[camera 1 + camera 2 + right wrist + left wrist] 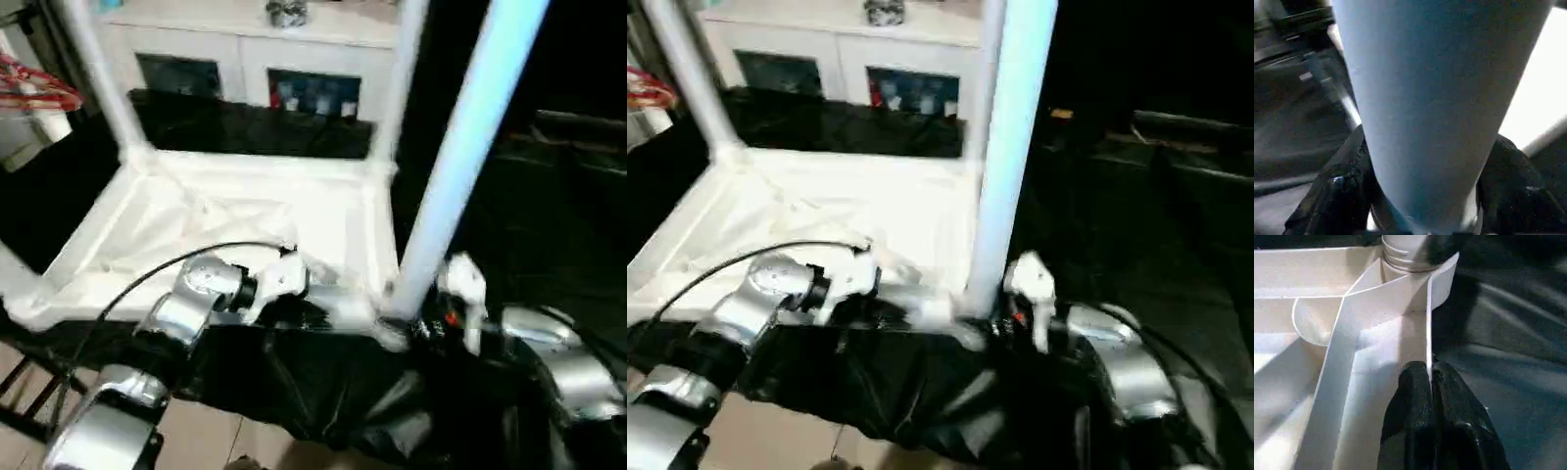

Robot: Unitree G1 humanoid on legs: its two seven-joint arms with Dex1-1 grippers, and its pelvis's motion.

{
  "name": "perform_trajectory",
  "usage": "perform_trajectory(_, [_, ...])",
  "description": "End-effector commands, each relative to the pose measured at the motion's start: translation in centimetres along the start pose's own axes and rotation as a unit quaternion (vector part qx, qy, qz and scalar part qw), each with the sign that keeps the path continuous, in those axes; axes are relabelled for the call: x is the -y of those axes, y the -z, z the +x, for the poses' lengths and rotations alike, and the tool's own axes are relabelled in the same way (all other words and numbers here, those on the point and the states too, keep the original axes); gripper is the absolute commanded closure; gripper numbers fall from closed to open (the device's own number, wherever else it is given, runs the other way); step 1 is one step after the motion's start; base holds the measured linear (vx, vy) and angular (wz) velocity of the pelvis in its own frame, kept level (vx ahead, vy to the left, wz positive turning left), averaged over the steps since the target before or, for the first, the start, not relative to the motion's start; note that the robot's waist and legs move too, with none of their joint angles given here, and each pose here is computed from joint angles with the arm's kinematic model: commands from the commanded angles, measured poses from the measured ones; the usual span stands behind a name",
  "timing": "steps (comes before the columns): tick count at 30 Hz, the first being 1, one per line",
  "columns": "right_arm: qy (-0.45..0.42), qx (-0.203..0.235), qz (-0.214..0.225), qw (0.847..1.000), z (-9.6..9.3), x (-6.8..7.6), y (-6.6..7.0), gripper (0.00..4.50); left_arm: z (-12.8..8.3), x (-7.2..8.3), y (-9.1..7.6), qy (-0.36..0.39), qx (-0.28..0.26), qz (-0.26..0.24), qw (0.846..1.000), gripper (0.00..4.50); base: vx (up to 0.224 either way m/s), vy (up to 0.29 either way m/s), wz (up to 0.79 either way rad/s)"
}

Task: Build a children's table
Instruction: Rotate leg to tighten

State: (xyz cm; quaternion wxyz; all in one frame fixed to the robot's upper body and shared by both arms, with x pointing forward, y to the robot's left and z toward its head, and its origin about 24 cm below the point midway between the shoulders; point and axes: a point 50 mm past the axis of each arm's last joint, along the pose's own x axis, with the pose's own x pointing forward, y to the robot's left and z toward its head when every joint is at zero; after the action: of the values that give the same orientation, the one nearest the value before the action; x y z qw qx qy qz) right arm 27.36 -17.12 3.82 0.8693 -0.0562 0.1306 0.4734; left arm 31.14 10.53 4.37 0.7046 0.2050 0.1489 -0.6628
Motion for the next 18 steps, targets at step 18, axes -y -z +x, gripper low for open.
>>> perform_trajectory(18, [0.208, 0.000, 0.094, 0.974, 8.5, -0.3, 0.2, 1.27, 6.7, -0.8, -5.4, -0.112, 0.068, 0.000, 0.991, 4.50, 0.000, 0.000, 0.00])
